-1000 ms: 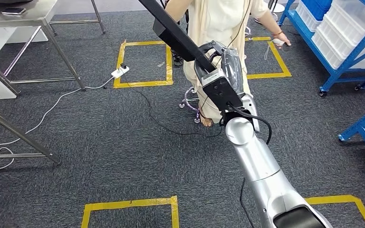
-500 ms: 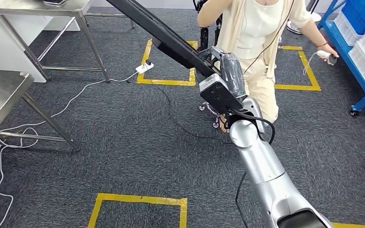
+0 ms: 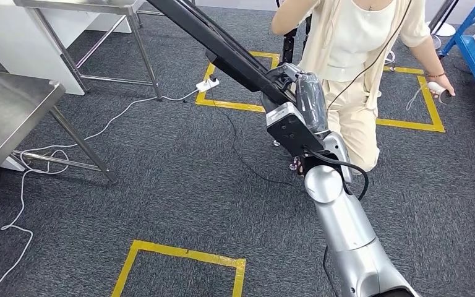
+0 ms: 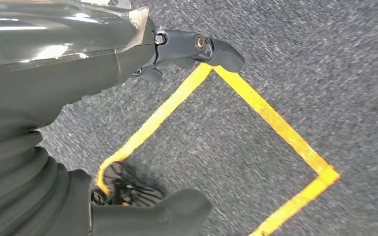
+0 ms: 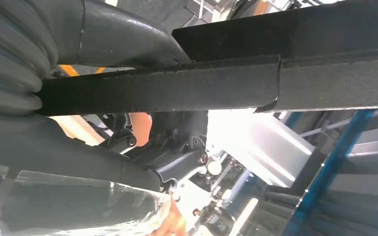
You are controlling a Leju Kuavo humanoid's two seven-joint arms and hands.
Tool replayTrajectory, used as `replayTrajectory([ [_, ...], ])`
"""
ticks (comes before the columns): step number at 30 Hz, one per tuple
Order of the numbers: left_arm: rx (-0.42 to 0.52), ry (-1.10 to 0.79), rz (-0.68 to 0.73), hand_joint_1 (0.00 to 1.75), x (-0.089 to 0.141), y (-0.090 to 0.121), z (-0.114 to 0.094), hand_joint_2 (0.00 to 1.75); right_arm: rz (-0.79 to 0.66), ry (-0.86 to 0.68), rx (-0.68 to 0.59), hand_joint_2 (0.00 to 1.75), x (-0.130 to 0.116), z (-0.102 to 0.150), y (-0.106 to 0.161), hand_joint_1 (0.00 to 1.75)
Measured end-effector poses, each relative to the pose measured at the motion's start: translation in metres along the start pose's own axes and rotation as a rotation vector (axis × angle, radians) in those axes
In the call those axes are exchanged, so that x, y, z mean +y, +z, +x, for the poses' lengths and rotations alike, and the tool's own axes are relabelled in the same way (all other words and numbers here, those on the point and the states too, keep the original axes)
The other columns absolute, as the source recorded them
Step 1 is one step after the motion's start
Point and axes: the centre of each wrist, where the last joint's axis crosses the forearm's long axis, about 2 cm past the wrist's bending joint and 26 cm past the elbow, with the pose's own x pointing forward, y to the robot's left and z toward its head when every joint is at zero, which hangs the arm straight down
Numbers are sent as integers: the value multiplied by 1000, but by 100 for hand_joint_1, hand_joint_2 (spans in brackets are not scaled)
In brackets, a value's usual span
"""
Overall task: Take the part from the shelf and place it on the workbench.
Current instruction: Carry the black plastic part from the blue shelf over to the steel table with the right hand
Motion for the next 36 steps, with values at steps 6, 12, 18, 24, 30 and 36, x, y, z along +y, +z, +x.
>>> replayTrajectory([
  [6,3,-13,-2,0,-3,-1,1,175,-16,9,3,175,-6,-1,5,175],
  [12,12,-21,-13,0,-9,-1,0,175,-8,22,22,175,-8,-7,15,175],
  [18,59,-96,56,0,-17,6,-13,175,-7,23,8,175,-9,-8,15,175],
  [24,125,-141,174,0,-25,13,-25,175,-20,-8,-10,175,-7,-4,9,175],
  [30,203,-120,123,0,-47,25,-46,175,-19,-30,-7,175,-6,-9,5,175],
  [36,246,-122,99,0,-62,33,-58,175,-33,-21,-3,175,-12,-16,3,175],
])
